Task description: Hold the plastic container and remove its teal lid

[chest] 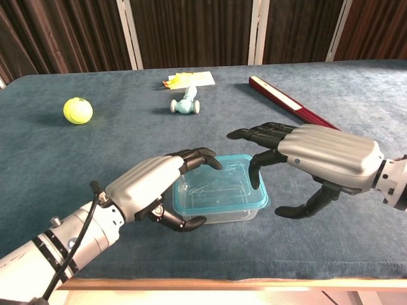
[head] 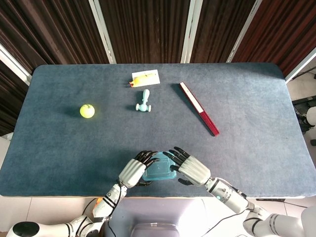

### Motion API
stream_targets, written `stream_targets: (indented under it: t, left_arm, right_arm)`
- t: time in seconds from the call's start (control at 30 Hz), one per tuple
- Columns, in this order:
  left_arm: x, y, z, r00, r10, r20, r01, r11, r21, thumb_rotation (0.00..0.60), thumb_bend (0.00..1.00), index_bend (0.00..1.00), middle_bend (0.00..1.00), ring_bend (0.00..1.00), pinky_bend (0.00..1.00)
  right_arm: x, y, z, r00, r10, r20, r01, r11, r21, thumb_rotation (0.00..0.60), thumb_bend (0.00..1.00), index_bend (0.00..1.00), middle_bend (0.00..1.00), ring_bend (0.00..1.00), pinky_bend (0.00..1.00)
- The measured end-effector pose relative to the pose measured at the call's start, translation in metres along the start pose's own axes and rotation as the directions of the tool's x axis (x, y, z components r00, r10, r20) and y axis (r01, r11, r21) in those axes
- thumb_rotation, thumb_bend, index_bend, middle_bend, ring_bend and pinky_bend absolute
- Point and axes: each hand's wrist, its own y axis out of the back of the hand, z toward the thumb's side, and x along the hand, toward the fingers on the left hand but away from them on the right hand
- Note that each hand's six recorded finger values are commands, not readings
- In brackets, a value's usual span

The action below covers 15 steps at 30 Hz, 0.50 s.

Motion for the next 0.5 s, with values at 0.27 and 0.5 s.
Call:
stream_targets:
  t: [0.27, 0.5]
  left_arm:
    - [0.000, 0.000, 0.000, 1.000, 0.000, 0.000, 0.000, 1.000, 0.006, 0.600, 0.41, 0.21, 0.44, 0.37, 0.46]
    - [-0.002, -0.001, -0.001, 1.000, 0.000, 0.001, 0.000, 1.000, 0.011, 0.600, 0.41, 0.21, 0.45, 0.38, 0.46]
  right_arm:
    - [-0.006, -0.001, 0.003, 1.000, -0.007, 0.009, 0.007, 1.000, 0.001, 0.600, 0.37, 0.60, 0.04, 0.00, 0.00]
    - [-0.012, -0.002, 0.006, 1.000, -0.008, 0.012, 0.008, 1.000, 0.000, 0.600, 0.37, 0.61, 0.05, 0.00, 0.00]
